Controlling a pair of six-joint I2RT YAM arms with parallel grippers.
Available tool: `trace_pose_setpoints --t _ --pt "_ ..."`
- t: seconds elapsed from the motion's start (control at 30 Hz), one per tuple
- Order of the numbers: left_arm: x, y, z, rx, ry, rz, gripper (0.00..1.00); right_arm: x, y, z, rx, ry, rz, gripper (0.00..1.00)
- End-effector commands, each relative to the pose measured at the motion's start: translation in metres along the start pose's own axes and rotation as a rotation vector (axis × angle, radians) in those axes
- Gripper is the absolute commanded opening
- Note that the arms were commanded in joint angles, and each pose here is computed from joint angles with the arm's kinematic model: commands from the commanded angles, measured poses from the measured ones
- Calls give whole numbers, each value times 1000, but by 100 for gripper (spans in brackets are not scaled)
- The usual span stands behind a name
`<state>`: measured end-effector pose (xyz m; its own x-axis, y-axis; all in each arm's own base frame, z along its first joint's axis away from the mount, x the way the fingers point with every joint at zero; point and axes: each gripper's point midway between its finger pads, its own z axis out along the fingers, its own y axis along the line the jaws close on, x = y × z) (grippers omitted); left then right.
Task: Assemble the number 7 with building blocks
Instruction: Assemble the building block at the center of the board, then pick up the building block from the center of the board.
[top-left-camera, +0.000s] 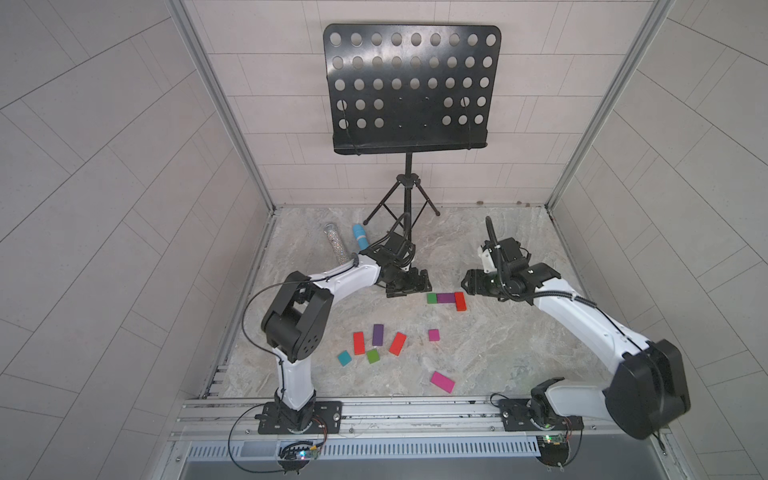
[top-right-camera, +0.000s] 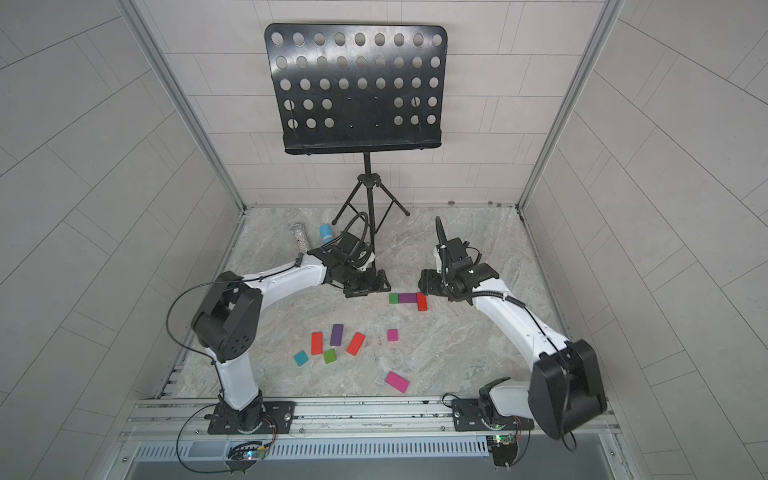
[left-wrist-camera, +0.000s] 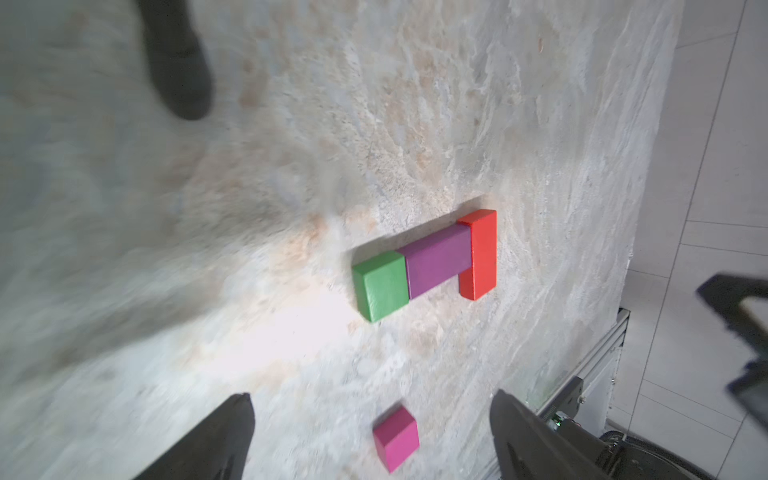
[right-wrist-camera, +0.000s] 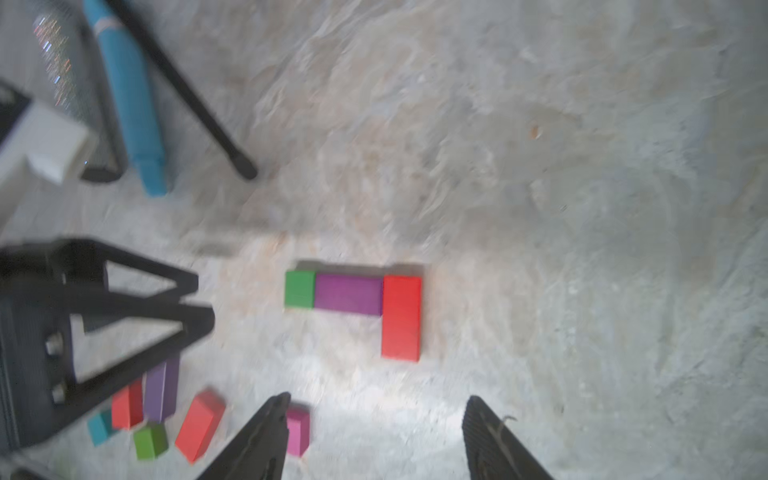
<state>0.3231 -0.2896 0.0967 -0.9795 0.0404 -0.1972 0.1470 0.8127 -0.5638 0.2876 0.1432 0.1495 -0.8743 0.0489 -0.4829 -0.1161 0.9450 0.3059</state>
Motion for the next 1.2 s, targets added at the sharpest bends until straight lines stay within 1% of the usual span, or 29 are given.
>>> trace_pose_setpoints --t 0.0,0.07,0.13,0.23,0.3,0.43,0.6,0.63,0.83,0.97,1.1,1.17 --pt "11 28 -41 -57 -30 -6 100 73 15 -17 21 111 -226 69" --pt "18 47 -63 -85 -48 -26 100 102 22 -30 17 104 -273 69" --pt "24 66 -86 -114 -77 -58 100 126 24 -37 -13 99 -249 69" --pt "31 91 -113 -134 -109 -118 100 156 23 -38 -51 107 -191 65" --pt "35 101 -121 -138 -109 -139 100 174 17 -33 -32 125 -216 64" --pt "41 105 -122 -122 -84 -161 100 187 22 -24 15 150 -353 65" --pt "41 100 -122 -82 -106 -181 100 193 33 -4 68 201 -465 66" --pt "41 99 -122 -77 -107 -180 100 187 44 -3 56 194 -477 66" --pt "45 98 -122 -69 -100 -179 100 198 65 16 57 276 -586 66" --pt "47 101 -125 -81 -105 -178 100 204 84 21 10 292 -630 65" --pt "52 108 -124 -99 -78 -203 100 218 86 23 21 340 -693 65" --pt "55 110 -123 -99 -64 -206 100 222 84 25 32 353 -700 64"
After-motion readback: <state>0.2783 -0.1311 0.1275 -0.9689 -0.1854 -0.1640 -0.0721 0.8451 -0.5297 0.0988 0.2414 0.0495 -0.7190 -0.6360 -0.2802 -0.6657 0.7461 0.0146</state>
